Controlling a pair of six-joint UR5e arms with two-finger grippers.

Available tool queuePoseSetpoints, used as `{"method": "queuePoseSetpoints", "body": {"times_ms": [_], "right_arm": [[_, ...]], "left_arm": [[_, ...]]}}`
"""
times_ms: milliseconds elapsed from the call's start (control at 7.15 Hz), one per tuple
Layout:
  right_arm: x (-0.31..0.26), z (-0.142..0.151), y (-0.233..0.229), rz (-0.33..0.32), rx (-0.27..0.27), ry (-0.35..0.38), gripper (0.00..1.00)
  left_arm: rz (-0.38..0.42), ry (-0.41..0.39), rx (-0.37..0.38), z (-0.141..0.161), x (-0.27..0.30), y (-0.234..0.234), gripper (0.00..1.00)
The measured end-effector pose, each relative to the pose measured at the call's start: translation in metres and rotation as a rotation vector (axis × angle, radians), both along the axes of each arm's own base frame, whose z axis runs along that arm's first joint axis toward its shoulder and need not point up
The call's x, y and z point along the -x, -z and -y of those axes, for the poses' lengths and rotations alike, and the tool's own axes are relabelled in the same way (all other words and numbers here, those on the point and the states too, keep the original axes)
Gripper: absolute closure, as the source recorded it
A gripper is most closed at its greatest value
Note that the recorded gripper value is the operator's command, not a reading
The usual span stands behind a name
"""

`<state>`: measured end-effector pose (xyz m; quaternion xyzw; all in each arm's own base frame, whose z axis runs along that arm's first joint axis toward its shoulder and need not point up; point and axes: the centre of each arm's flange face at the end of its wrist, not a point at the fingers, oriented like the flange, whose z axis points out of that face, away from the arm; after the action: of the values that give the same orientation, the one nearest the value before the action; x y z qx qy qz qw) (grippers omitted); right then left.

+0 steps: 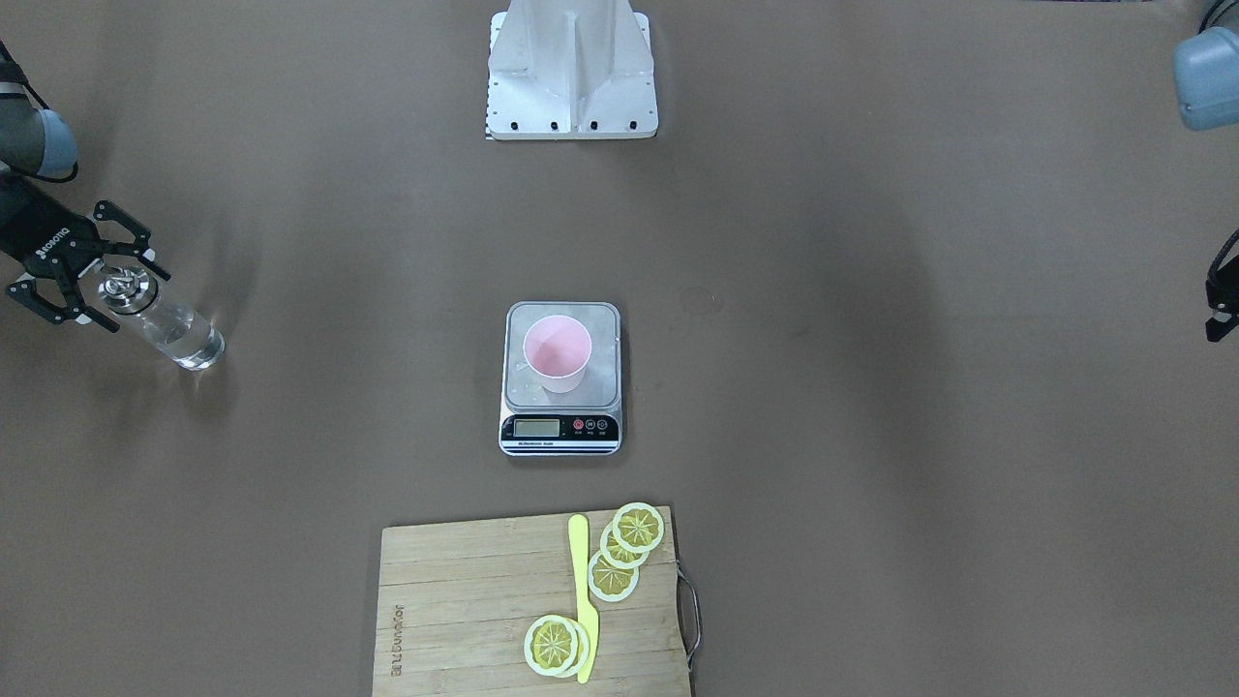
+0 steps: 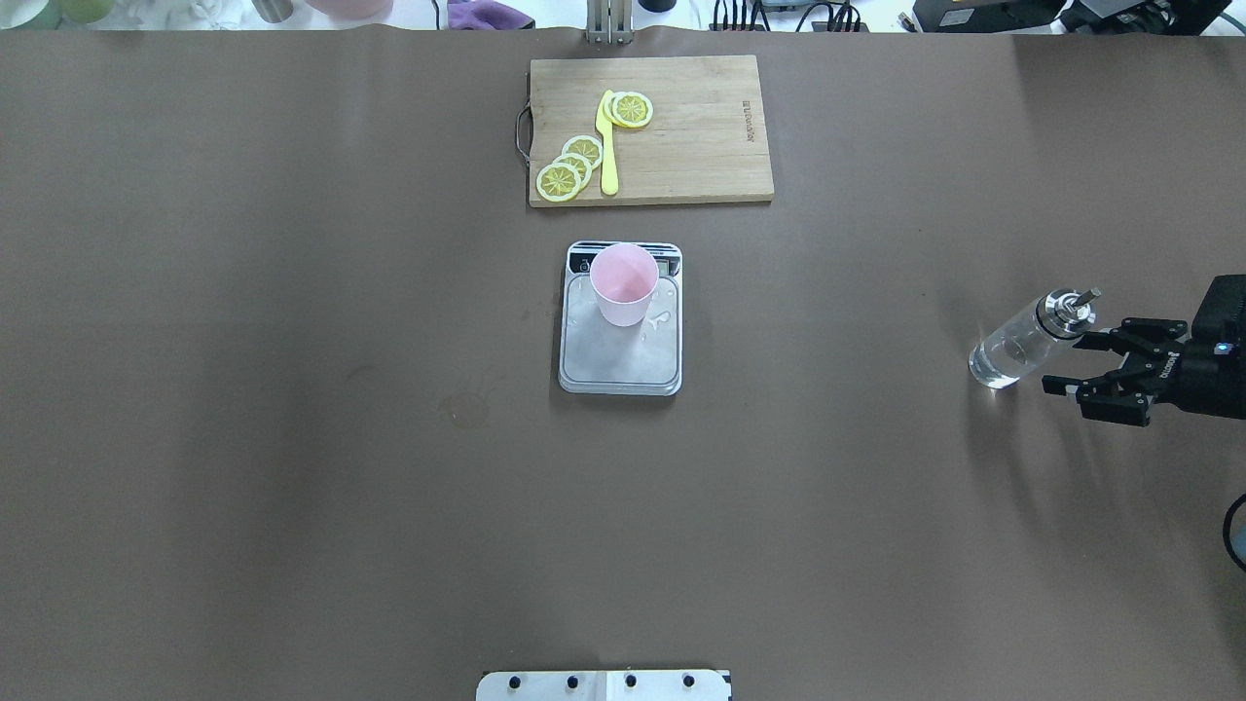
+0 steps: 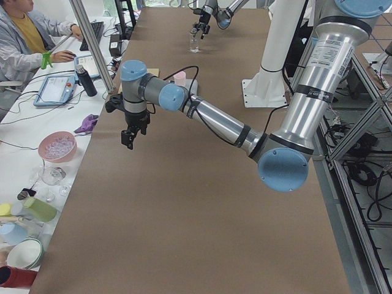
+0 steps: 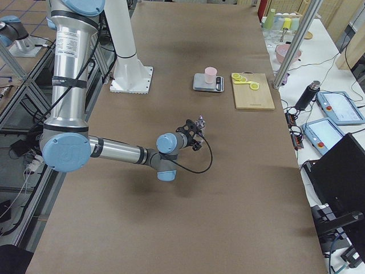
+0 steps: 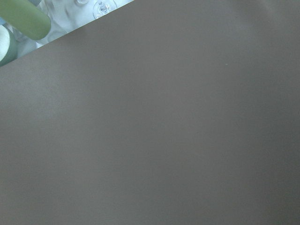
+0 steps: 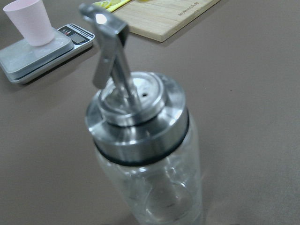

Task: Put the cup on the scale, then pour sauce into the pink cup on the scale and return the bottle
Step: 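Reach the right gripper to the glass dispenser bottle and grasp it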

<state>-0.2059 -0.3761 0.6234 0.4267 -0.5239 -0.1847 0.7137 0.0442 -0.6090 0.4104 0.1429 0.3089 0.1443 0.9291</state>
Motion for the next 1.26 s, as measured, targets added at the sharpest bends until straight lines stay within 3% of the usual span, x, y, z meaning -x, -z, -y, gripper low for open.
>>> {"method": "queuePoseSetpoints", "body": {"times_ms": [280,699,1258], "right_arm": [[0.018,-0.01,-0.013,0.022,-0.022,-0.073,0.12],[0.042,-0.03,-0.012,0.1,-0.035,-0.107,0.14],[0.048,-0.016,-0.015,0.109,-0.051,-0.223,0.15]], "left_arm": [[0.002,0.0,0.007,0.004,-0.001,0.01,0.03],[0.004,0.001,0.003,0.005,-0.001,0.015,0.03],[0.007,0.002,0.01,0.007,-0.001,0.023,0.03]]}}
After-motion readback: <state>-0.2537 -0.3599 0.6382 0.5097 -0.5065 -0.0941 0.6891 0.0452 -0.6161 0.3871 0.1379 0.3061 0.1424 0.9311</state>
